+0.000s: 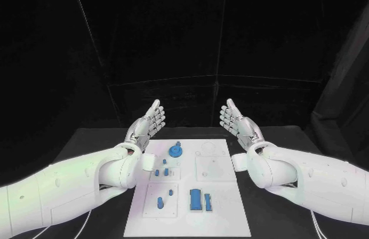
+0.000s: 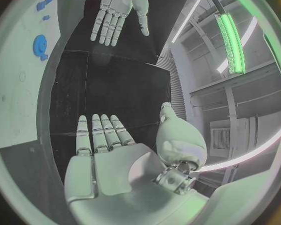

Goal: Assemble the parts on the task board

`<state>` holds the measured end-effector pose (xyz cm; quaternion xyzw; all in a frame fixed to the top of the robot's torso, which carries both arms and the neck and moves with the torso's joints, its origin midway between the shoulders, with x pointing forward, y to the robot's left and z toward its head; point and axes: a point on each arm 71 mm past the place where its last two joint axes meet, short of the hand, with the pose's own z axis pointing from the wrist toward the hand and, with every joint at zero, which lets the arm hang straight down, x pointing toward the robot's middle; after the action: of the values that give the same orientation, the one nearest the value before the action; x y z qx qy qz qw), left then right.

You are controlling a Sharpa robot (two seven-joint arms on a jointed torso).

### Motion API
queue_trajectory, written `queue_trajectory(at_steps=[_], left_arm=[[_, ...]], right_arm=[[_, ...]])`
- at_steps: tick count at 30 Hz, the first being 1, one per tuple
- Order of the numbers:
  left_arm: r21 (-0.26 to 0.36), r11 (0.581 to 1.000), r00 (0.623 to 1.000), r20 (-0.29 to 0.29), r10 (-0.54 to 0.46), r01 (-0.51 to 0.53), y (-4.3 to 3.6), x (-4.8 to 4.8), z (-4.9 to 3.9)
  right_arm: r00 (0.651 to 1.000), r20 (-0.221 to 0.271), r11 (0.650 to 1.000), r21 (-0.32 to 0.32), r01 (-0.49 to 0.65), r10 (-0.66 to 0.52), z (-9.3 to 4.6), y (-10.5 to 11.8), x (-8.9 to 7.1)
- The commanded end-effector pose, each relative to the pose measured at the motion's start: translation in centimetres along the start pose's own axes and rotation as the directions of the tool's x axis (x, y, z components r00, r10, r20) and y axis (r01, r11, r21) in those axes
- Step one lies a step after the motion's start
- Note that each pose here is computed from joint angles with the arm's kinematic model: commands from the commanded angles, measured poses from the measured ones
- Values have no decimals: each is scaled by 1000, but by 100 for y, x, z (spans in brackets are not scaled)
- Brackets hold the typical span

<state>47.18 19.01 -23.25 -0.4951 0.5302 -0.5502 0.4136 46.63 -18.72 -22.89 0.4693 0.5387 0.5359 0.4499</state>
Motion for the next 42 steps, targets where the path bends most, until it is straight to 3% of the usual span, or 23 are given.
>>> queue_trajectory(at_steps=[1,7,42], left_arm=[[50,995,988,134,81,-88,-63,-32,-57],[53,994,984,156,87,-96,-78,3,-107],[53,994,984,156,87,-96,-78,3,-107]], right_arm=[[991,133,1000,-22,9,-6,-41,42,-52],[990,138,1000,-22,8,-5,-54,47,-44],[990,138,1000,-22,8,-5,-54,47,-44]])
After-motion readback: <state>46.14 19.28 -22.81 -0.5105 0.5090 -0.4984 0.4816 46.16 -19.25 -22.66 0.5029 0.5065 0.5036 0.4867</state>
